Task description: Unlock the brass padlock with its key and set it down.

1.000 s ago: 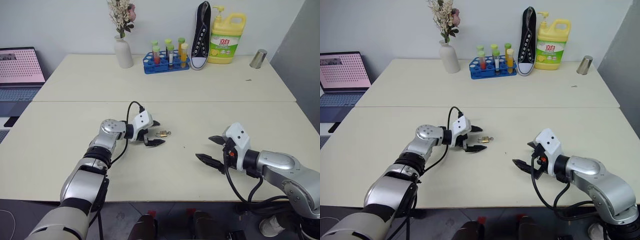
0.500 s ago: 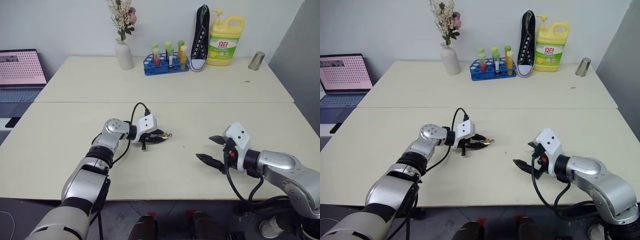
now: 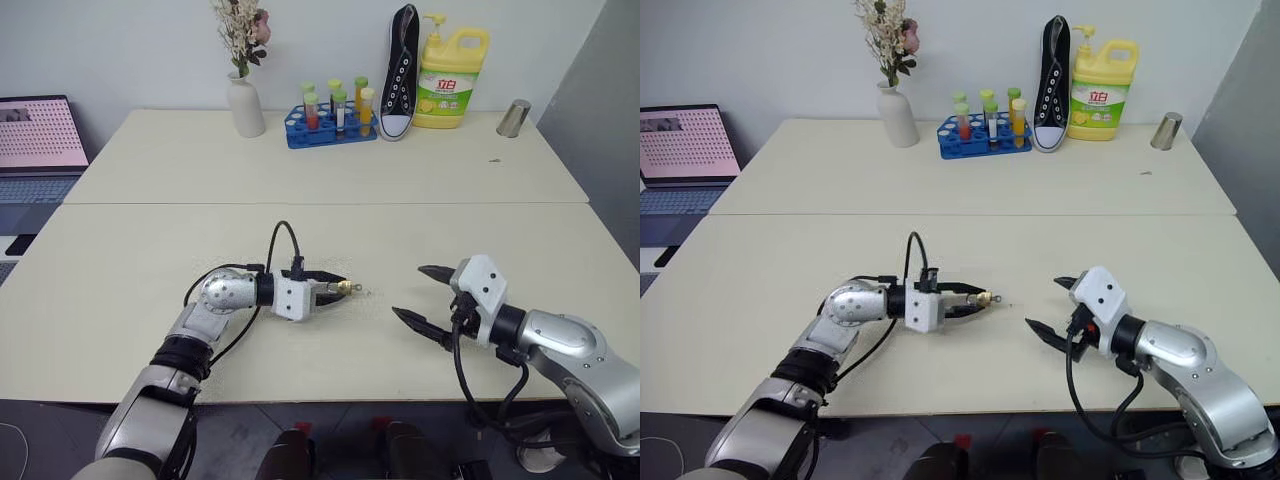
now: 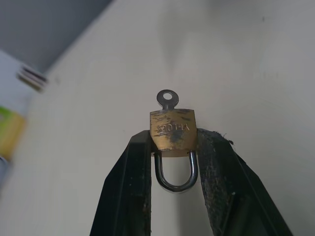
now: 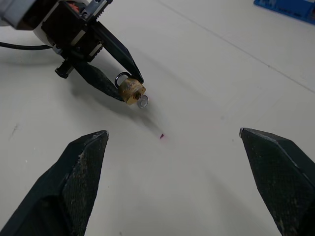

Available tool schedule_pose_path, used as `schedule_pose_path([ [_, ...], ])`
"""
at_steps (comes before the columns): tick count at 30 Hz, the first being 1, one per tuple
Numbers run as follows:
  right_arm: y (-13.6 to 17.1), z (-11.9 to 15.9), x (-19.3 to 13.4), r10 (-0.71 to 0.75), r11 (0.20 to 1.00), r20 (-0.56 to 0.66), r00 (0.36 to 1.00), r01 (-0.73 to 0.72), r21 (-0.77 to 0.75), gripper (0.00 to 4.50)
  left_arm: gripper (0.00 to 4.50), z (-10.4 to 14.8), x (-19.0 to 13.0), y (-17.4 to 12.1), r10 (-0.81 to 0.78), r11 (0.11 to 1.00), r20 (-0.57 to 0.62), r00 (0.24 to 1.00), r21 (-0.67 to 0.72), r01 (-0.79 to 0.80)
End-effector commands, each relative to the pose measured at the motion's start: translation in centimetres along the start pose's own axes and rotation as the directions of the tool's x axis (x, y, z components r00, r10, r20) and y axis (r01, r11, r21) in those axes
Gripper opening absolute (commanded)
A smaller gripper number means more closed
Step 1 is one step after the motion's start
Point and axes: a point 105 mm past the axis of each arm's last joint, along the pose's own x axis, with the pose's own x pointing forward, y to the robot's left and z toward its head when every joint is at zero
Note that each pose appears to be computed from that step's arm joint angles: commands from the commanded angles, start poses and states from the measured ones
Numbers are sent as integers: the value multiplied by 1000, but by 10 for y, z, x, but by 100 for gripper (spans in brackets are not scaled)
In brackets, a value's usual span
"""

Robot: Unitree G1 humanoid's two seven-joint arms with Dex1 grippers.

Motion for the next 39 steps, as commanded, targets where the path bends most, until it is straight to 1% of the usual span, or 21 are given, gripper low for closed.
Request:
schedule_pose_path([
  [1, 13, 10, 0, 119, 984, 53, 992, -125, 131, 450, 96, 25, -6, 12, 72, 981, 86, 994, 174, -87],
  [2, 16, 14, 0, 147, 974, 73, 986, -157, 164, 450, 96, 30, -8, 13, 86, 973, 104, 991, 207, -106],
  [4, 19, 17, 2, 173, 966, 80, 982, -185, 182, 450, 96, 39, -11, 12, 90, 955, 135, 987, 268, -124],
  [8, 23, 13, 4, 223, 949, 52, 973, -229, 215, 450, 96, 46, -9, 16, 124, 935, 156, 980, 313, -168],
  [16, 28, 20, 10, 260, 924, 84, 962, -273, 267, 450, 96, 49, -5, 9, 116, 930, 154, 981, 330, -161],
  [19, 25, 24, 14, 250, 922, 104, 963, -270, 278, 450, 96, 50, -4, 9, 116, 929, 155, 981, 334, -162],
  [28, 27, 27, 20, 267, 916, 116, 957, -289, 278, 450, 96, 51, 0, 7, 109, 927, 163, 981, 339, -160],
  [31, 26, 27, 21, 270, 915, 114, 956, -291, 278, 388, 96, 49, 1, 7, 101, 926, 158, 982, 347, -151],
  [33, 26, 28, 21, 271, 914, 118, 955, -294, 280, 328, 96, 49, 2, 7, 100, 927, 157, 982, 345, -150],
  [39, 28, 27, 23, 278, 913, 111, 954, -298, 280, 114, 96, 48, 3, 7, 112, 927, 159, 981, 340, -161],
])
